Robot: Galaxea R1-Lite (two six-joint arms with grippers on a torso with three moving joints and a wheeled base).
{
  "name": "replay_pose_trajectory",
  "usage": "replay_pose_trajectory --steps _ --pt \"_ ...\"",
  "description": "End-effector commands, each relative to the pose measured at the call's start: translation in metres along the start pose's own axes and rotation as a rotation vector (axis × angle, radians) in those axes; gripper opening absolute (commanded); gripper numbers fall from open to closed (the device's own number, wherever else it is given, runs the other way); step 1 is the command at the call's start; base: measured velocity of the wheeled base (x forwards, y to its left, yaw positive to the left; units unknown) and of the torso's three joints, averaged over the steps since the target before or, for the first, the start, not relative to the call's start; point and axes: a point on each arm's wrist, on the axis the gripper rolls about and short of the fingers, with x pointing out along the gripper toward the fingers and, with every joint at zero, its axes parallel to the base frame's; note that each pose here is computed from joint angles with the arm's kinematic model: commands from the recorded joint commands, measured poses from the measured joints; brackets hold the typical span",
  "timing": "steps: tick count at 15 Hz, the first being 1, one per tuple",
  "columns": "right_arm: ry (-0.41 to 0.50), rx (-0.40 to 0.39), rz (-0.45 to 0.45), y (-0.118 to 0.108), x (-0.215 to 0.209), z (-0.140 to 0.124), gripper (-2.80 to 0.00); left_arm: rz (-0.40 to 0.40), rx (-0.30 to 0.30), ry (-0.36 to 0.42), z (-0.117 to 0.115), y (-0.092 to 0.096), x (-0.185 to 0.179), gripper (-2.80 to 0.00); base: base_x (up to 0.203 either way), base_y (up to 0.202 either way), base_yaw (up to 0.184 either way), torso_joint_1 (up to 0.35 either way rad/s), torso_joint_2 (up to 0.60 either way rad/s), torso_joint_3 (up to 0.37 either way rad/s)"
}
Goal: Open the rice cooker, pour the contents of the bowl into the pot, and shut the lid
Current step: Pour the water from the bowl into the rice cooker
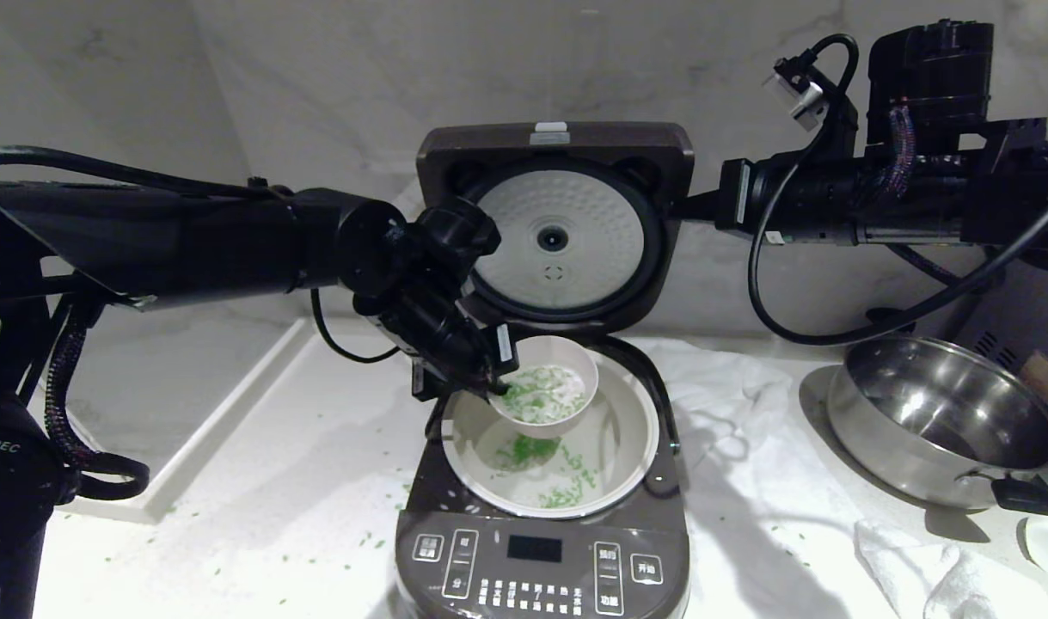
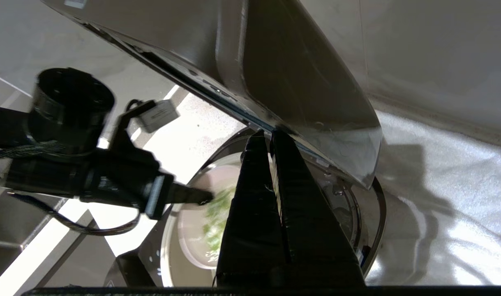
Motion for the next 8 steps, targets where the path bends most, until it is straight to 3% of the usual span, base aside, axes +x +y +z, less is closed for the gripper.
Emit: replay_pose_trajectory --steps 1,5,8 --pt "0.009 0.008 0.0 -0.002 0.003 -0.002 -2.8 -0.008 0.0 -0.012 0.002 -0.001 0.014 -2.8 0.0 0.0 0.0 0.0 0.0 0.0" --pt "0.01 0.015 -0.014 -0.009 0.004 -0.002 -2.8 -0.015 -0.009 -0.022 0.0 0.004 0.024 -2.8 0.0 0.0 0.0 0.0 0.0 0.0" --pt "0.004 0.011 -0.011 -0.008 0.004 0.0 -2.8 -0.063 -0.022 -0.086 -0.003 0.009 0.033 -2.8 0.0 0.0 0.0 0.0 0.0 0.0"
